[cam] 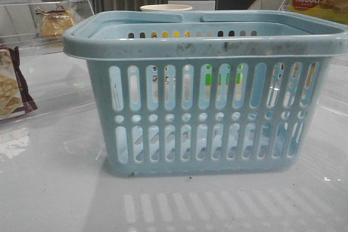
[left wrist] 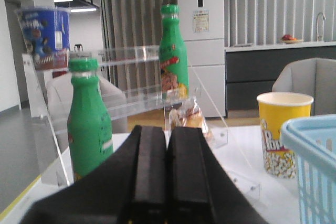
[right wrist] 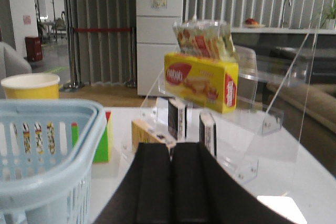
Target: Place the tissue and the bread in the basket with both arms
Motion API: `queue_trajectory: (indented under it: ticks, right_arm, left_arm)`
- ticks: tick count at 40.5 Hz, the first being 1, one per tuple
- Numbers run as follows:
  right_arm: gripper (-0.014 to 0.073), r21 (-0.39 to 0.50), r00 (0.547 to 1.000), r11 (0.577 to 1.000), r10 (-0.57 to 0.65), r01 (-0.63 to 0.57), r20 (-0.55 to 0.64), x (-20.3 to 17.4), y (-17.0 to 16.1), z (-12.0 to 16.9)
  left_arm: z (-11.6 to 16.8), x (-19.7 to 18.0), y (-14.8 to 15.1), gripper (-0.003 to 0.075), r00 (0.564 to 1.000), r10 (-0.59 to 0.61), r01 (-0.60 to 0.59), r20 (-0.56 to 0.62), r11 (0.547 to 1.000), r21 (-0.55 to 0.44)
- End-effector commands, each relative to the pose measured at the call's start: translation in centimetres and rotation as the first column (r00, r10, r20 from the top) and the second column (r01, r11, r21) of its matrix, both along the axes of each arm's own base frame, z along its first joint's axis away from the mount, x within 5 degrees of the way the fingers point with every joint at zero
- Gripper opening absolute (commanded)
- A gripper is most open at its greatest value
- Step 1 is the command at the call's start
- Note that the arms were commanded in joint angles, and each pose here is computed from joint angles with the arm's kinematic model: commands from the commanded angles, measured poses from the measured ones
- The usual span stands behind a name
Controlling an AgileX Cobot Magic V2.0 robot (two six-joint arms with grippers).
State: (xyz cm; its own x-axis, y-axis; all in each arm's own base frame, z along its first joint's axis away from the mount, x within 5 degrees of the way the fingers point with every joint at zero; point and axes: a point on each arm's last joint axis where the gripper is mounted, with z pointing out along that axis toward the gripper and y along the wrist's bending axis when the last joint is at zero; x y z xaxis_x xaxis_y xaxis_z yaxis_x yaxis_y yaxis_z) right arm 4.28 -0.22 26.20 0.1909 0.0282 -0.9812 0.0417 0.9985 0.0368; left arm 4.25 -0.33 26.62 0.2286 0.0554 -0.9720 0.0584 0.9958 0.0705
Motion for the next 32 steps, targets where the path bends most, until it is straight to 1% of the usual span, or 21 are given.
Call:
queue_trajectory:
  ticks: [1,5,9,12,15,19,21,27,32]
  right_arm:
    - [0.0057,-0.013,0.992,1.0,-0.006,0.008,0.128,-1.6,0.1,4.8]
    - [0.0057,-0.01,0.995,1.0,-0.009,0.01,0.095,-2.2,0.1,7.7]
    - [0.0057,-0.006,0.999,1.0,-0.011,0.012,0.04,-2.5,0.1,10.3]
    - [0.0057,-0.003,1.0,1.0,-0.013,0.013,-0.018,-2.1,0.0,11.6]
    - [0.0057,0.0,0.996,1.0,-0.014,0.014,-0.086,-1.6,0.0,12.7]
    - [0.0057,0.005,0.984,1.0,-0.015,0.016,-0.175,-0.6,-0.1,13.0]
    - [0.0057,0.007,0.973,1.0,-0.015,0.017,-0.229,0.2,-0.1,12.7]
    - [0.0057,0.013,0.922,1.0,-0.014,0.021,-0.386,2.0,-0.2,11.5]
    - [0.0057,0.017,0.876,1.0,-0.012,0.023,-0.482,3.4,-0.3,10.7]
  left_arm:
    - [4.7,-1.7,0.1,0.0091,0.992,-0.009,0.013,0.125,1.0,-0.025]
    - [8.1,-2.6,0.1,0.0091,0.994,-0.015,0.017,0.11,1.0,-0.021]
    - [11.0,-2.9,0.1,0.0091,0.998,-0.021,0.021,0.059,1.0,-0.015]
    - [12.9,-2.6,0.0,0.0091,1.0,-0.024,0.024,0.011,1.0,-0.011]
    - [14.2,-2.1,-0.1,0.0091,0.998,-0.03,0.029,-0.064,1.0,-0.007]
    - [14.7,-0.8,-0.2,0.0091,0.979,-0.033,0.035,-0.202,0.999,0.004]
    - [14.5,0.1,-0.3,0.0091,0.963,-0.034,0.037,-0.268,0.999,0.008]
    - [13.1,2.2,-0.5,0.0091,0.917,-0.035,0.043,-0.397,0.999,0.011]
    - [11.7,3.7,-0.8,0.0091,0.875,-0.055,0.056,-0.481,0.998,-0.012]
